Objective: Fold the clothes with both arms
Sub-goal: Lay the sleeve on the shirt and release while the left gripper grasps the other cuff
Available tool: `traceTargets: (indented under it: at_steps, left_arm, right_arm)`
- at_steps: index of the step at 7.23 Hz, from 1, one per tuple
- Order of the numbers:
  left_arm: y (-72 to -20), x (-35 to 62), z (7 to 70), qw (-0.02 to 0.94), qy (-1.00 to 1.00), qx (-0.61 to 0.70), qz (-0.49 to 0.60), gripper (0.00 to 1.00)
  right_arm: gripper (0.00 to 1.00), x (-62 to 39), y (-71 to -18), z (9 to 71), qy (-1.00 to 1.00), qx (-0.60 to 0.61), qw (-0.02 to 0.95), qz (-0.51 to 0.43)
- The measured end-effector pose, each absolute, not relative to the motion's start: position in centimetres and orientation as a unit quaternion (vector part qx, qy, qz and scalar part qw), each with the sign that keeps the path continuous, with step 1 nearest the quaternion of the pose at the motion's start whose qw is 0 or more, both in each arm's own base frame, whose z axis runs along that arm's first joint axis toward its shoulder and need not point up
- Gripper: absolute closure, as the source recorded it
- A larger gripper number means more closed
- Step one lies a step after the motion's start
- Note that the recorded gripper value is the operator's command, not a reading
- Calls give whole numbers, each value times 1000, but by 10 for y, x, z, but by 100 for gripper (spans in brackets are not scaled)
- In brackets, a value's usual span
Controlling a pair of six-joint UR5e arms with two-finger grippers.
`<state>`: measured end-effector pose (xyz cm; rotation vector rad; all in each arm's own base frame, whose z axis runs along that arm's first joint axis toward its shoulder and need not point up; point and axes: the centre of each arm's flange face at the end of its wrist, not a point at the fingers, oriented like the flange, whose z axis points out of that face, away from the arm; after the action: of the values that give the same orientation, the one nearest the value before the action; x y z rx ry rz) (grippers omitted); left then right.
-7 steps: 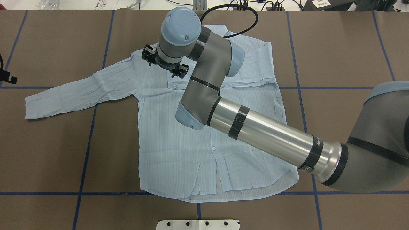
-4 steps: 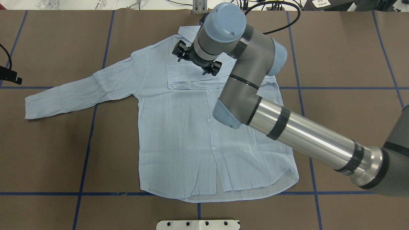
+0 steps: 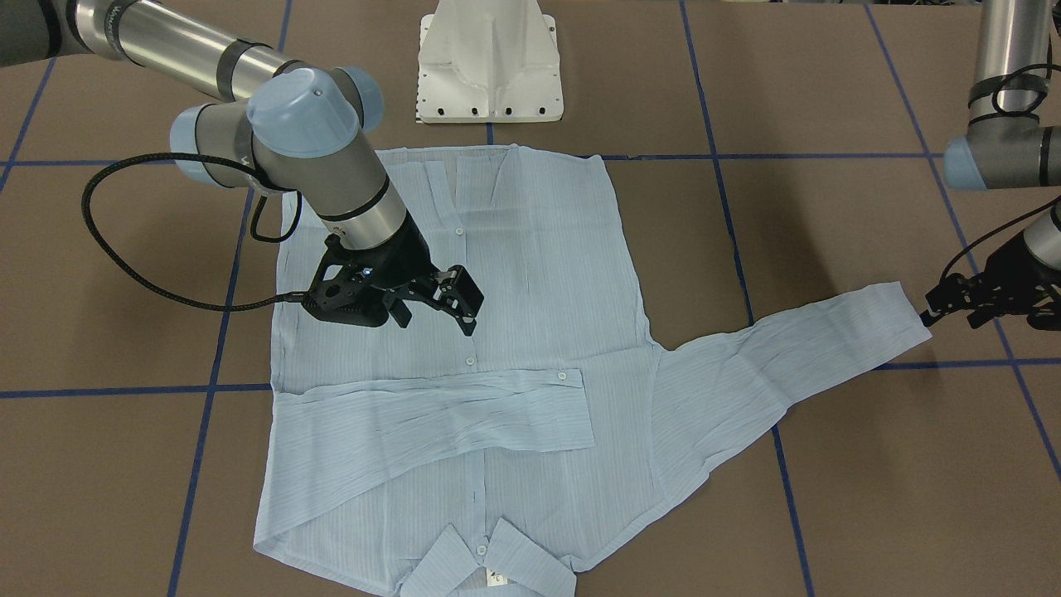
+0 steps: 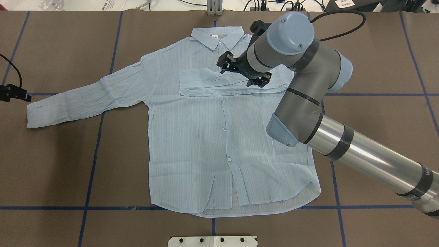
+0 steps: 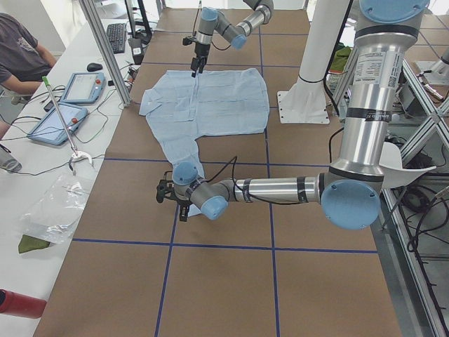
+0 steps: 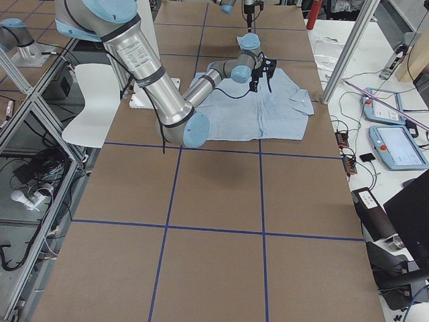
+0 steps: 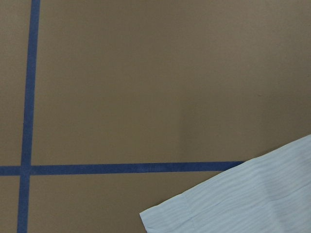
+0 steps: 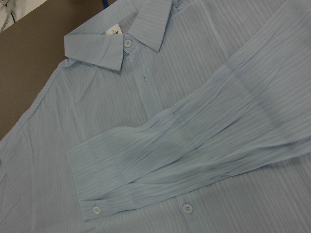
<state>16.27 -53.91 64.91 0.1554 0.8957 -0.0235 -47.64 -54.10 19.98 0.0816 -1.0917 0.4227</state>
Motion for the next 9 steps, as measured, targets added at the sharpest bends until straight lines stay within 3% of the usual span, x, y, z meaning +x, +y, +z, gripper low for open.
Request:
traceTargets:
  at_steps: [2,4,6,7,8,9]
  left_arm:
    - [-534,181,651,898,436,68,0,25]
    - [-530,192,653,898,435,61,7,43]
    - [-528,195,659,900,433,56,9,54]
    - [-527,195,663,900,432,55,8,55]
    - [-526,195,665,900,432,54,8,66]
    - [-526,195,666,900,432,54,8,100]
  right_arm:
    - [0,-474,-539,211,-510,39,835,201]
    - [0,-475,-538,217,-507,38,837,203]
    - [0,-476,-539,219,-505,38,838,203]
    - [0,-477,-538,220,-504,37,838,203]
    - [0,-477,-538,220,-504,37,839,204]
    - [0,-477,-538,221,-504,37,839,204]
